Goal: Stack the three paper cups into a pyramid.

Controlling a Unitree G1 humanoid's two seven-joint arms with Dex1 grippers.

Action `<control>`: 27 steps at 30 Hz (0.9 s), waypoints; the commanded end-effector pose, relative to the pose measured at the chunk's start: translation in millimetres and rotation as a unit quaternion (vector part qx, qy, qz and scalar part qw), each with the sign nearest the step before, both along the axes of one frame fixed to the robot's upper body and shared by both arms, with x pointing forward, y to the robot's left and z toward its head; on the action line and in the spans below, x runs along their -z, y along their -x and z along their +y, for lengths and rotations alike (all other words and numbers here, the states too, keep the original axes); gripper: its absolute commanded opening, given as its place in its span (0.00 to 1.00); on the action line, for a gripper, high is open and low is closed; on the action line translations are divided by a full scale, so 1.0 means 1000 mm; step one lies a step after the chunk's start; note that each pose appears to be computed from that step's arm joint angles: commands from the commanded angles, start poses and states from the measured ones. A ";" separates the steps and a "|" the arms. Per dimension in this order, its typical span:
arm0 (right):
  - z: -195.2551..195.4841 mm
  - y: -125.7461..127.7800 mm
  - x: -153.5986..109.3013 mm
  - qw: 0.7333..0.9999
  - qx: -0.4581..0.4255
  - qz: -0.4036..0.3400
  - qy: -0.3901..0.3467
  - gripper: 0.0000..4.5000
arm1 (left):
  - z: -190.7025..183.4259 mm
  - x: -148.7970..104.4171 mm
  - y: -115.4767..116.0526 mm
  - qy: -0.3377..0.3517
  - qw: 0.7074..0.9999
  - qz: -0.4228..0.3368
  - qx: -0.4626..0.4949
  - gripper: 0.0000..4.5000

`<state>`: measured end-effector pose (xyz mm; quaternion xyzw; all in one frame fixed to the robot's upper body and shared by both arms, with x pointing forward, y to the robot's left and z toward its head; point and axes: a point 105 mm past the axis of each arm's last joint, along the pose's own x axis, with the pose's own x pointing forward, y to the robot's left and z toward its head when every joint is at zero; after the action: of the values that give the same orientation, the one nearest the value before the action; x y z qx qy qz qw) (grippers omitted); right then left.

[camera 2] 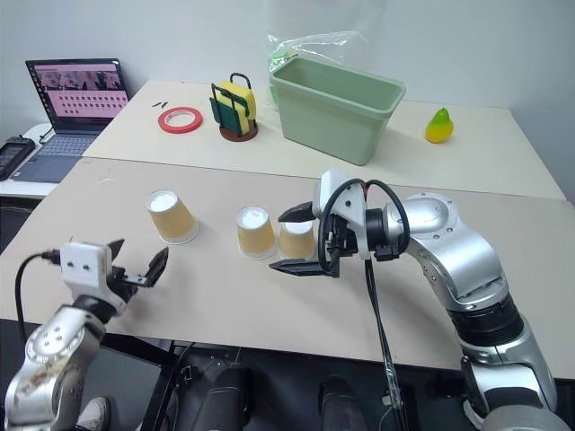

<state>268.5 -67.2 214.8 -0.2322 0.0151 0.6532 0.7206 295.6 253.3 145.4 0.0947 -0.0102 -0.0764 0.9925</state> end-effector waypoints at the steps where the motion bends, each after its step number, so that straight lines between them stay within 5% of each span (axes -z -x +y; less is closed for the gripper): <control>1: 0.003 0.016 -0.006 0.999 -0.032 -0.022 0.004 0.99 | -0.001 -0.012 -0.010 -0.014 0.999 -0.015 0.048 1.00; 17: 0.003 0.021 -0.005 1.000 -0.022 -0.018 0.000 0.99 | -0.007 -0.021 -0.064 -0.015 0.993 -0.006 0.118 1.00; 25: -0.005 0.006 0.003 1.000 0.024 -0.007 0.004 0.99 | -0.020 -0.024 -0.072 -0.013 0.989 -0.013 0.148 1.00; 27: -0.007 0.004 0.005 1.000 0.030 -0.006 0.006 1.00 | -0.021 -0.024 -0.072 -0.012 0.989 -0.015 0.150 0.88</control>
<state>262.9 -70.7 205.2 -0.2310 0.0313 0.6393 0.7328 367.1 235.6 155.3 0.0936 -0.0119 -0.2178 0.9714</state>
